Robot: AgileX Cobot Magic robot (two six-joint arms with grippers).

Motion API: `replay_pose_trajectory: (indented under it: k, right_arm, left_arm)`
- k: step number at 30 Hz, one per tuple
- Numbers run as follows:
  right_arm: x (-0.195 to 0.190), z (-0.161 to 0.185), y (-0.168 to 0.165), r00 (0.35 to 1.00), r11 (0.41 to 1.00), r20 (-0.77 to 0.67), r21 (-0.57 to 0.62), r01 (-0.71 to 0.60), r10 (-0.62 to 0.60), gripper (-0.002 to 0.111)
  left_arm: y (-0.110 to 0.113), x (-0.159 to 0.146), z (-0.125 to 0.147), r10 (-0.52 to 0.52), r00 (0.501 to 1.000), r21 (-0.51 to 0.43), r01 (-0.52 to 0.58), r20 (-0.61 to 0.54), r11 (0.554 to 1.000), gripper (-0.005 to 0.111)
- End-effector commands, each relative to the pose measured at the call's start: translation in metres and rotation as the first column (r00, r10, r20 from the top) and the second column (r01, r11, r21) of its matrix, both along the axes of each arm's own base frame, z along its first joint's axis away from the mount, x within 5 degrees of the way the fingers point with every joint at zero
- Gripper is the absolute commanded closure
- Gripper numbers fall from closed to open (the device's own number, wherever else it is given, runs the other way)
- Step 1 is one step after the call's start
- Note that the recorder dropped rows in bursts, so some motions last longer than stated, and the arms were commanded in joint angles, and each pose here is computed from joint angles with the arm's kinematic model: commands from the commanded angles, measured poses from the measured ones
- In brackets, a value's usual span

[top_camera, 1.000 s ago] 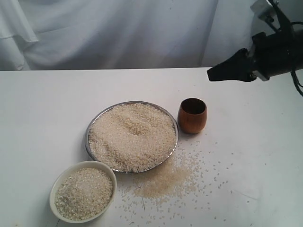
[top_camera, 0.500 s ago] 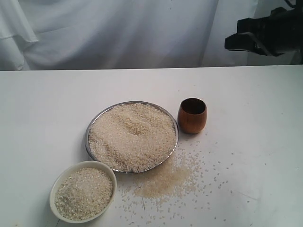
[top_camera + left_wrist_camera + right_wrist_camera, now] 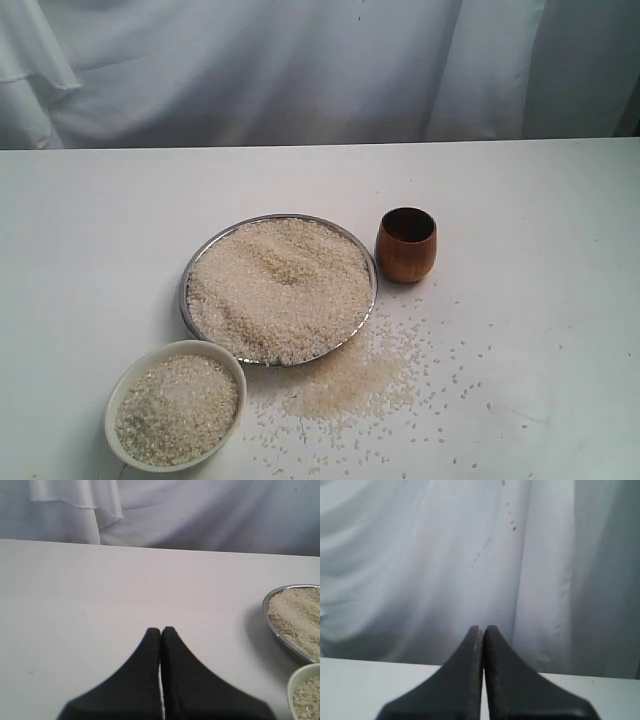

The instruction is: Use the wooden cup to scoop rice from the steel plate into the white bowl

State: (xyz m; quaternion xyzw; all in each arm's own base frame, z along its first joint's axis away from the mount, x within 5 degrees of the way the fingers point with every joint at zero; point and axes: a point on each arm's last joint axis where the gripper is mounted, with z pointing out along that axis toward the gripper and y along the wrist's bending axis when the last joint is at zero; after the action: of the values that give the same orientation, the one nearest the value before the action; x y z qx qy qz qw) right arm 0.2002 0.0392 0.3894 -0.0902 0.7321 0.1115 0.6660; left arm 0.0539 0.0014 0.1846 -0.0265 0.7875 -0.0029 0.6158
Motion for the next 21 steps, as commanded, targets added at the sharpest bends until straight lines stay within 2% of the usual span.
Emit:
replay_pose_trajectory:
  k: [1,5,12,17,21]
  right_arm:
    - [-0.055,-0.017,-0.009,0.997,1.000,0.078,-0.012,0.029,-0.028,0.108]
    - [-0.088,-0.045,-0.012,0.995,1.000,0.093,-0.008,0.022,-0.021,0.108]
    - [-0.111,-0.085,-0.014,0.998,1.000,0.063,0.007,0.008,-0.008,0.108]
    - [-0.113,-0.108,-0.017,0.998,0.999,-0.044,-0.027,0.041,-0.042,0.108]
    - [-0.115,-0.129,-0.023,0.982,0.994,-0.154,0.021,0.110,-0.106,0.108]
  left_arm:
    - [0.000,0.000,0.000,0.002,1.000,-0.002,-0.002,0.013,1.000,0.107]
    - [0.000,0.000,0.000,0.002,1.000,-0.002,-0.002,0.013,1.000,0.107]
    - [0.000,0.000,0.000,0.002,1.000,-0.002,-0.002,0.013,1.000,0.107]
    - [0.000,0.000,0.000,0.002,1.000,-0.002,-0.002,0.013,1.000,0.107]
    - [0.000,0.000,0.000,0.002,1.000,-0.002,-0.002,0.013,1.000,0.107]
